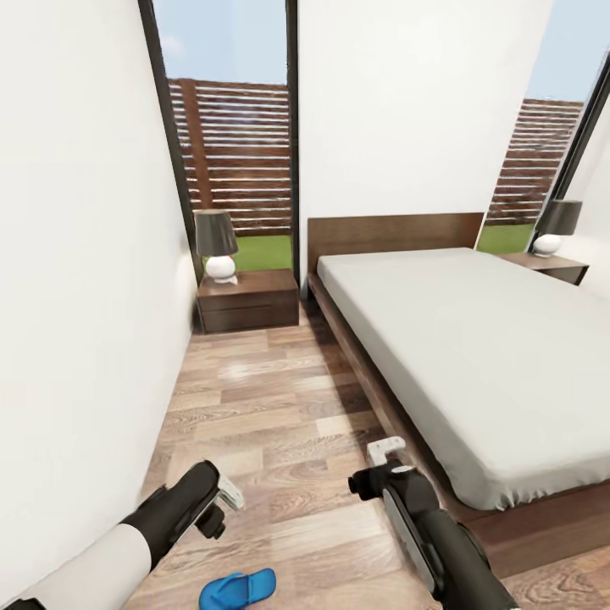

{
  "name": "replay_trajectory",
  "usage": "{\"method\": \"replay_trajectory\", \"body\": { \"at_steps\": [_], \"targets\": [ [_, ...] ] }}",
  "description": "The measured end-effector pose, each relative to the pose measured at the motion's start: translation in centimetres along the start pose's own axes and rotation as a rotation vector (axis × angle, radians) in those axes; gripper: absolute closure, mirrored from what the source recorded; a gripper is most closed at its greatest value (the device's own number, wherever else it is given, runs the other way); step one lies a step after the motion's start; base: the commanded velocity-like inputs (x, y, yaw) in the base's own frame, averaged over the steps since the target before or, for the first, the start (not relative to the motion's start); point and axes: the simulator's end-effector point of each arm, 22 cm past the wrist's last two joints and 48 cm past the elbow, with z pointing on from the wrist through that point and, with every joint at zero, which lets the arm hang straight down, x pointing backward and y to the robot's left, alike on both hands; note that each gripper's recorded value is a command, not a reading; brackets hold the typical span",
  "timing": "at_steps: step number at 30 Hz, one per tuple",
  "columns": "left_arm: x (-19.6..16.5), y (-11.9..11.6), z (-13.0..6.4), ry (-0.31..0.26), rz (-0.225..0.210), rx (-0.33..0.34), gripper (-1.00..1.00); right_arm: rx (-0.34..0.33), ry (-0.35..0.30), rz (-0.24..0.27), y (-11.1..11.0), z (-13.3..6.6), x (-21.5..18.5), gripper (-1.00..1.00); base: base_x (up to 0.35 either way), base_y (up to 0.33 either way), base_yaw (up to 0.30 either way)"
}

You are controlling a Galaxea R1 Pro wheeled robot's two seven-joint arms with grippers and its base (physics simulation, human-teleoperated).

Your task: In the bedroom, move the book from the bed onto either nightstand, and place the two sandals side by side next to the bed.

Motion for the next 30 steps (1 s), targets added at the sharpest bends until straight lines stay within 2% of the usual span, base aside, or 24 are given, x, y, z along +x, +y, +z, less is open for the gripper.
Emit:
{"method": "replay_trajectory", "body": {
  "at_steps": [1,2,6,8,14,17,23,28,30],
  "targets": [
    [0.0,-0.5,0.2,0.0,0.03,0.015,-1.0,-0.001,-0.068,0.006,0.0,-1.3,-2.4,-1.0,0.0,0.0,0.0],
    [0.1,-0.9,0.4,0.0,0.04,0.025,-1.0,-0.002,-0.087,0.008,0.0,-1.6,-2.9,-1.0,0.0,0.0,0.0],
    [0.1,-2.2,1.1,-0.01,0.07,0.067,-1.0,-0.003,-0.131,0.012,0.1,-2.0,-3.9,-1.0,0.0,0.0,0.0],
    [-0.1,-3.2,1.4,-0.021,0.134,0.08,-1.0,-0.004,-0.156,0.013,0.2,-2.3,-4.4,-1.0,0.0,0.0,0.0],
    [0.6,-4.6,2.6,-0.014,0.213,0.106,-1.0,-0.005,-0.162,0.01,0.5,-1.6,-3.6,-1.0,0.0,0.0,0.0],
    [1.1,-4.8,3.5,-0.039,0.259,0.14,-1.0,-0.004,-0.162,0.009,0.5,-1.2,-3.1,-1.0,0.0,0.0,0.0],
    [2.6,-3.7,5.4,-0.062,0.299,0.172,-1.0,-0.005,-0.163,0.008,0.8,-0.4,-2.1,-1.0,0.0,0.0,0.0],
    [3.3,-3.7,6.6,-0.061,0.307,0.173,-1.0,-0.006,-0.162,0.008,1.0,0.4,-1.2,-1.0,0.0,0.0,0.0],
    [3.7,-3.9,7.1,-0.054,0.33,0.164,-1.0,-0.006,-0.161,0.008,1.0,0.7,-0.8,-1.0,0.0,0.0,0.0]
  ]
}}
